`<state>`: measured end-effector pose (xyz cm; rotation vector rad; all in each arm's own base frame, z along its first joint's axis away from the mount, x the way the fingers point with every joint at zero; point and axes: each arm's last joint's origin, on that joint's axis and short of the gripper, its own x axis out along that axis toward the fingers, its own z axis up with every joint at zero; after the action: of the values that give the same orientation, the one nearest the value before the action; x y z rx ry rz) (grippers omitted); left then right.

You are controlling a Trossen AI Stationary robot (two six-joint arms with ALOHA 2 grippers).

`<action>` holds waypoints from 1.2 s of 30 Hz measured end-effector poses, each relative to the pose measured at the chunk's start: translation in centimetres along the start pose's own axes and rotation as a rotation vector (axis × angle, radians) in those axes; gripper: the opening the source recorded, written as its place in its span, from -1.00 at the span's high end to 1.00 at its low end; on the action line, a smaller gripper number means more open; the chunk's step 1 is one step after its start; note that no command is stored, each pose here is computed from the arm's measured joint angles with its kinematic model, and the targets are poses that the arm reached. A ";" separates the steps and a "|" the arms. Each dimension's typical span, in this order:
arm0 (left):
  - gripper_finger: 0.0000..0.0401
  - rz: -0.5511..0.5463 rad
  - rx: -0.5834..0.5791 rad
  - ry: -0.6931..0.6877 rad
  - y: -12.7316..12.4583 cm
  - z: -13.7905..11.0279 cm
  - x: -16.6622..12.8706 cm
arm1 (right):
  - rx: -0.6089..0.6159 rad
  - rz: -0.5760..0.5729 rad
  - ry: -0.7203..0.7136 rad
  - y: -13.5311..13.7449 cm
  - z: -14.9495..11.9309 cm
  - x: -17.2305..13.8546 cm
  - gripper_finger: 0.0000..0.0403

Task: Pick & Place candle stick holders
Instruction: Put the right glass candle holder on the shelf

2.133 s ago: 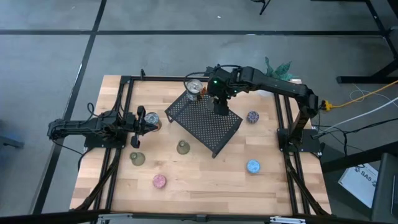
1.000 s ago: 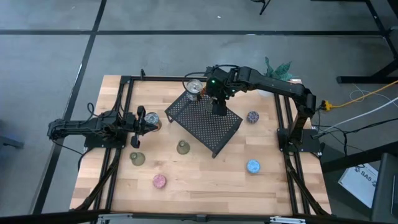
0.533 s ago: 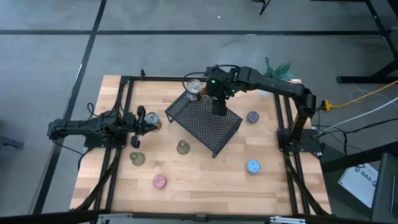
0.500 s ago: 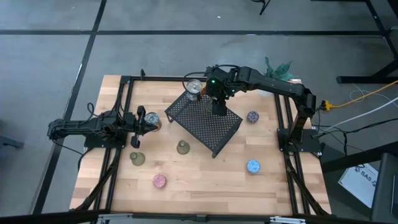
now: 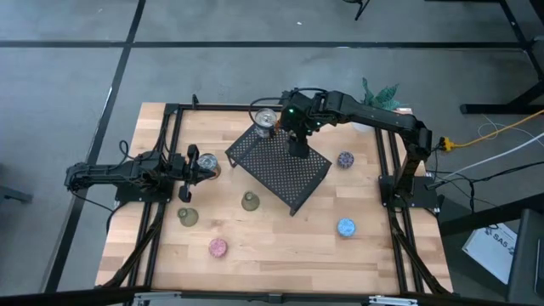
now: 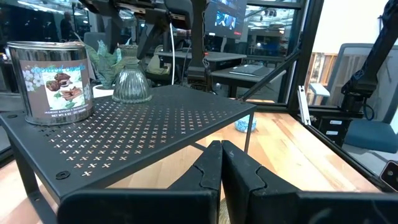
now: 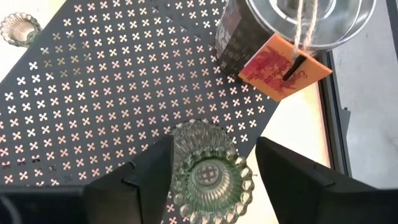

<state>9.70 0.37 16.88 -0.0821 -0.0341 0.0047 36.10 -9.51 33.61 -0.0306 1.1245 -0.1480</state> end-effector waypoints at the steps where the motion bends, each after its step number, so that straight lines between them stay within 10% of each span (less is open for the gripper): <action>1: 0.99 0.000 0.000 0.000 0.0 0.0 0.0 | 0.000 -0.001 -0.004 0.0 0.0 0.0 -0.18; 20: 0.99 0.000 0.000 0.000 0.0 0.0 0.0 | 0.001 -0.019 -0.099 0.1 -0.6 -4.0 -0.39; 36: 0.99 0.000 0.000 0.000 0.0 0.0 0.0 | 0.021 -0.004 0.054 -0.5 -2.6 -3.0 0.08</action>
<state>9.70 0.37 16.89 -0.0821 -0.0343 0.0047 32.45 -9.43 35.22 -0.0104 1.1763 -0.1647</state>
